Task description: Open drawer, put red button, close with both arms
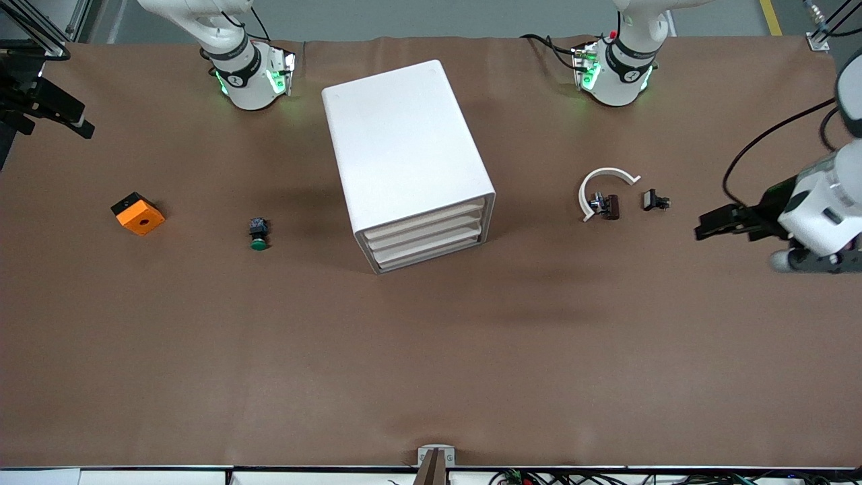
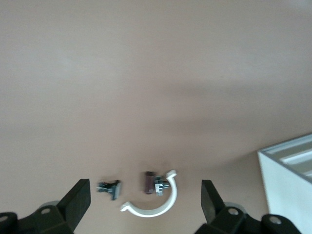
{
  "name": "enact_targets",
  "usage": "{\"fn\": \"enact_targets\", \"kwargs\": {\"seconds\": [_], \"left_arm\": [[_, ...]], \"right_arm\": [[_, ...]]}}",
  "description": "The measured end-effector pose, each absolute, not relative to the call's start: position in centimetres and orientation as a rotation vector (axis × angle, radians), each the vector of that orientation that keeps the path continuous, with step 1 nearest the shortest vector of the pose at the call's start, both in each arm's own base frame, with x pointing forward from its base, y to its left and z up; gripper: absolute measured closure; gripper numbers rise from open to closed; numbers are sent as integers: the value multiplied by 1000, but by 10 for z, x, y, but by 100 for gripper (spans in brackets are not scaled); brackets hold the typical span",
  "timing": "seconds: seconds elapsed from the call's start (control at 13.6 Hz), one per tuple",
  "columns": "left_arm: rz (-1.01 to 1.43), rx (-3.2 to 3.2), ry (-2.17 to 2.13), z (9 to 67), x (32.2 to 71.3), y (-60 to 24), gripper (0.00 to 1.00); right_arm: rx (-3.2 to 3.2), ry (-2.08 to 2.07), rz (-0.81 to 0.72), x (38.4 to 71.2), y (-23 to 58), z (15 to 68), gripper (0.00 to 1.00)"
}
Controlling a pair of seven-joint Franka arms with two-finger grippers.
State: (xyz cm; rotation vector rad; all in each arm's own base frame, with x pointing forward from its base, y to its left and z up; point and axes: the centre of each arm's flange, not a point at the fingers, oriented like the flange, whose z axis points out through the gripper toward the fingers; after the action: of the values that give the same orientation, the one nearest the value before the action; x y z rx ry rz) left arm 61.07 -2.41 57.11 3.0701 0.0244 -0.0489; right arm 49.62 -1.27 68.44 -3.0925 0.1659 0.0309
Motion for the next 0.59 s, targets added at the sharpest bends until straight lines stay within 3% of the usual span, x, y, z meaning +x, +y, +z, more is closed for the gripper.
{"fn": "enact_targets", "kwargs": {"seconds": [0.59], "left_arm": [[130,3117,70,643,559,-12,0]], "right_arm": [[-3100,155,27,496,-11,685,0]]}}
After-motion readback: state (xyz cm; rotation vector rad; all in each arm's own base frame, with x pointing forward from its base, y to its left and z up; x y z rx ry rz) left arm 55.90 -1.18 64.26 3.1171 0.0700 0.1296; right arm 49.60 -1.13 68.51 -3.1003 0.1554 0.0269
